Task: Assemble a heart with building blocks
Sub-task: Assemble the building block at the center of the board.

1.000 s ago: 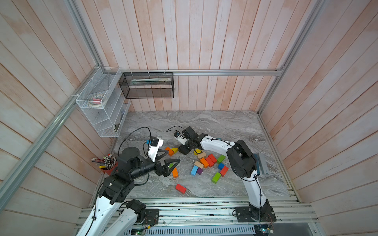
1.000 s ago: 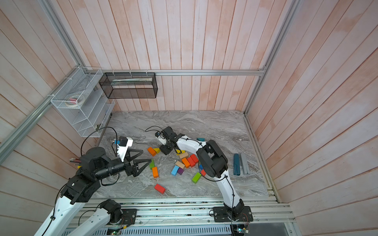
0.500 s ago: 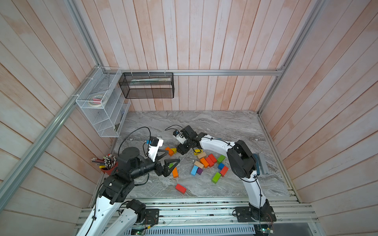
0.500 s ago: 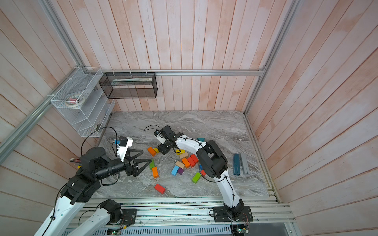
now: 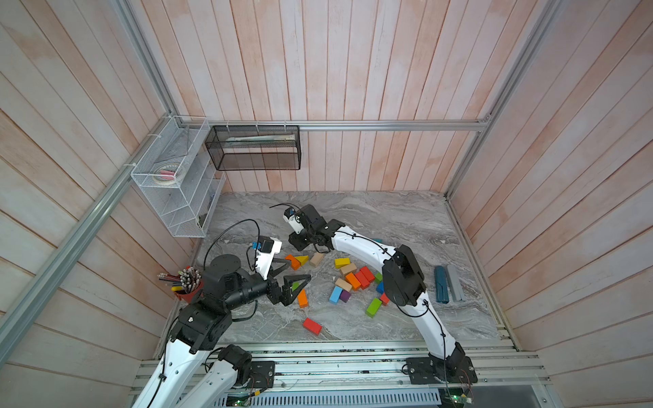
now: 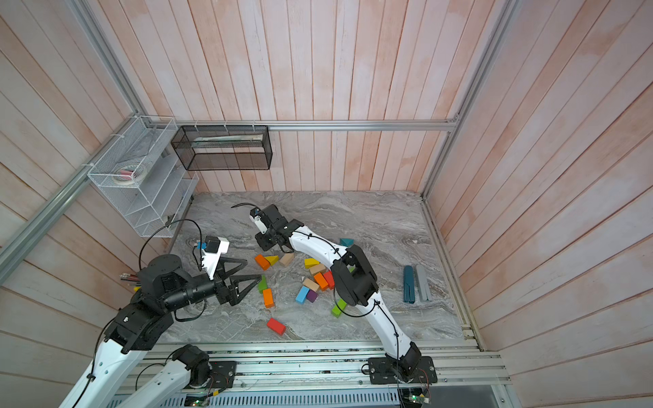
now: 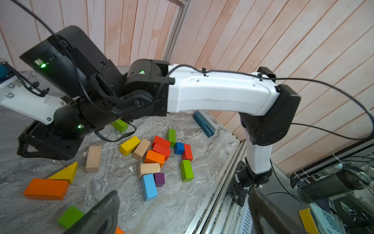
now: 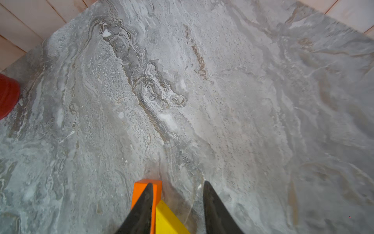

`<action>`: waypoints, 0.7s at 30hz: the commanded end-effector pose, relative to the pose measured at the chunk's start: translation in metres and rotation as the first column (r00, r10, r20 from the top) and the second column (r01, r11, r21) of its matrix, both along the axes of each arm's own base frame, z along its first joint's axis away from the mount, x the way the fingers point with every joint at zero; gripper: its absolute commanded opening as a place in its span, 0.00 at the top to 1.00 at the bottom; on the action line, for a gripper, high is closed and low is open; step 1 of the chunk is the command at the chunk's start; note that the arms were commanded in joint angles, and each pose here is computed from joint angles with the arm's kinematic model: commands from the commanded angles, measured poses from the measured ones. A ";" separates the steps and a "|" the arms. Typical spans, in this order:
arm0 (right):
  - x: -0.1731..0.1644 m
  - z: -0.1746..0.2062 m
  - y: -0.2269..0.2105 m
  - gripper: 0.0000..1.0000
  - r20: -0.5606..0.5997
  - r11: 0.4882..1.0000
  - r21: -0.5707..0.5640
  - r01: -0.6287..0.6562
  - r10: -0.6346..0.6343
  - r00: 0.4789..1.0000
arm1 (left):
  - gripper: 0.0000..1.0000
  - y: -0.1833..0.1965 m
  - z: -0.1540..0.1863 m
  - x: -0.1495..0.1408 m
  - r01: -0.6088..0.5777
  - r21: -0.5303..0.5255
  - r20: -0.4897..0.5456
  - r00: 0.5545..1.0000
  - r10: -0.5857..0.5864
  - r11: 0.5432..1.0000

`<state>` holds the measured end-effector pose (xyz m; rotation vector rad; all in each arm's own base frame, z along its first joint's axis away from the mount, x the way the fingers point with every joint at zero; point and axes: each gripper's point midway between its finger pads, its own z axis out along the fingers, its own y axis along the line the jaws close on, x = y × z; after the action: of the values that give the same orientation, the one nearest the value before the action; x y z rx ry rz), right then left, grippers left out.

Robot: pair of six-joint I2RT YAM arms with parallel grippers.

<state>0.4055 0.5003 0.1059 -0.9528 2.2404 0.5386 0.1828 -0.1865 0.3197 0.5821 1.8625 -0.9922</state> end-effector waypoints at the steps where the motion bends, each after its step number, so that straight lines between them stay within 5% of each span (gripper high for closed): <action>1: -0.001 -0.031 -0.009 0.63 -0.085 0.991 -0.085 0.108 -0.115 0.990 | 0.00 -0.001 0.000 -0.002 0.010 -0.010 0.011 1.000 -0.009 1.000; 21: -0.014 -0.059 -0.015 0.68 -0.104 0.981 -0.173 0.086 -0.105 0.989 | 0.00 -0.001 0.000 -0.004 0.012 -0.016 0.014 1.000 -0.011 1.000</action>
<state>0.4005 0.4904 0.0575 -0.8639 2.4259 0.4256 0.1805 -0.1856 0.3198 0.5802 1.8540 -0.9951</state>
